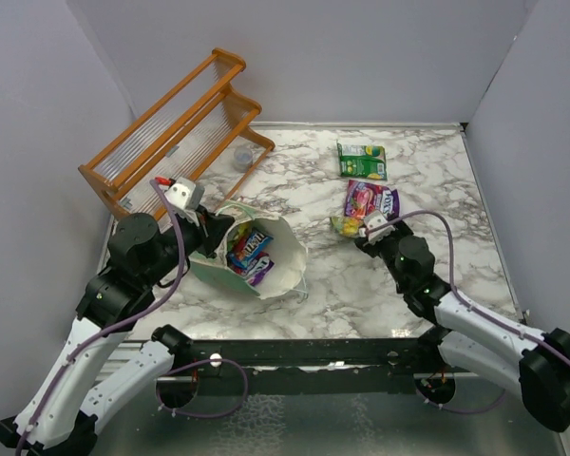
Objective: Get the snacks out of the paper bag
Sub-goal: Place the snack at the center of the board.
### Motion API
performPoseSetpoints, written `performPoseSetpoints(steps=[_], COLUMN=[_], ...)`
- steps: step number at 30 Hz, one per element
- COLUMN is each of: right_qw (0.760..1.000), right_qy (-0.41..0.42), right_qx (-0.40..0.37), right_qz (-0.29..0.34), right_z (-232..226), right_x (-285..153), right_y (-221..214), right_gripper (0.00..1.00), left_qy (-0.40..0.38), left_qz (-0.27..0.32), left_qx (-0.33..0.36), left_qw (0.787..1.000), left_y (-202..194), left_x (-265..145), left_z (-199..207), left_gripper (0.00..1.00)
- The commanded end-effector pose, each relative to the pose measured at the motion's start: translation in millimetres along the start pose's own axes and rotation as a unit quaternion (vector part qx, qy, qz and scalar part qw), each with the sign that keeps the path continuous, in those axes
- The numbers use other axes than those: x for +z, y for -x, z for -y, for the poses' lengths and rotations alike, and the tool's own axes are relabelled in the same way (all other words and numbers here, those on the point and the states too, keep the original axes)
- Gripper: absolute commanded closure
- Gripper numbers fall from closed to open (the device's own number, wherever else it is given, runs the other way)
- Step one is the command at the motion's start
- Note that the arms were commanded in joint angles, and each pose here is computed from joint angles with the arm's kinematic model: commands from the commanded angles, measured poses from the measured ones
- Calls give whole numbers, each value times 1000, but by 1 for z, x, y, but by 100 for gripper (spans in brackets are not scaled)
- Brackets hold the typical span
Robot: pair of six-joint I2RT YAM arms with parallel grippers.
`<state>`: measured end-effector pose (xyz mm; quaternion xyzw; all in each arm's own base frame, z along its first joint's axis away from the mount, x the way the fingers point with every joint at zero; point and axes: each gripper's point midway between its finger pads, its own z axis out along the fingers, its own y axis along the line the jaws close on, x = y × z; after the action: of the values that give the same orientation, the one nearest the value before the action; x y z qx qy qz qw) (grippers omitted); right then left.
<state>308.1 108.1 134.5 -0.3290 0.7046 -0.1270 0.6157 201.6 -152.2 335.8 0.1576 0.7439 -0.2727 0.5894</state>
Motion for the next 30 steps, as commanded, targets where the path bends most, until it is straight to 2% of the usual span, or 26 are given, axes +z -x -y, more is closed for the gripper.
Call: performPoseSetpoints(steps=[1, 5, 8, 11, 14, 17, 19, 21, 24, 30], right_qw=[989, 982, 974, 955, 912, 846, 810, 787, 774, 776], right_qy=[59, 107, 135, 182, 272, 368, 404, 424, 435, 434], right_qx=[61, 70, 79, 70, 45, 16, -1, -27, -81, -186], right_qz=[120, 136, 164, 225, 305, 386, 424, 447, 453, 419], right_z=[-7, -15, -19, -31, -58, -87, -100, -112, -134, -187], right_x=[-9, -16, -27, -45, -71, -106, -126, -139, -144, -131], right_y=[62, 81, 95, 115, 141, 162, 172, 179, 190, 192], right_gripper=[27, 15, 14, 16, 22, 28, 31, 32, 32, 39], left_qy=[-100, -123, -131, -136, -136, -138, -142, -138, -127, -106], left_qz=[-4, -16, -25, -37, -48, -58, -61, -62, -58, -46], left_qx=[1, -4, 2, 11, 17, 17, 17, 16, 8, 5], left_qw=[995, 992, 991, 990, 989, 989, 988, 988, 990, 993], left_y=[-1, -7, -14, -22, -30, -39, -44, -47, -45, -44], left_x=[4, 7, 8, 7, 6, 2, -2, -5, -8, -12], left_z=[34, 41, 43, 42, 41, 40, 41, 40, 37, 31], left_gripper=[100, 100, 100, 100, 100, 100, 100, 100, 100, 100])
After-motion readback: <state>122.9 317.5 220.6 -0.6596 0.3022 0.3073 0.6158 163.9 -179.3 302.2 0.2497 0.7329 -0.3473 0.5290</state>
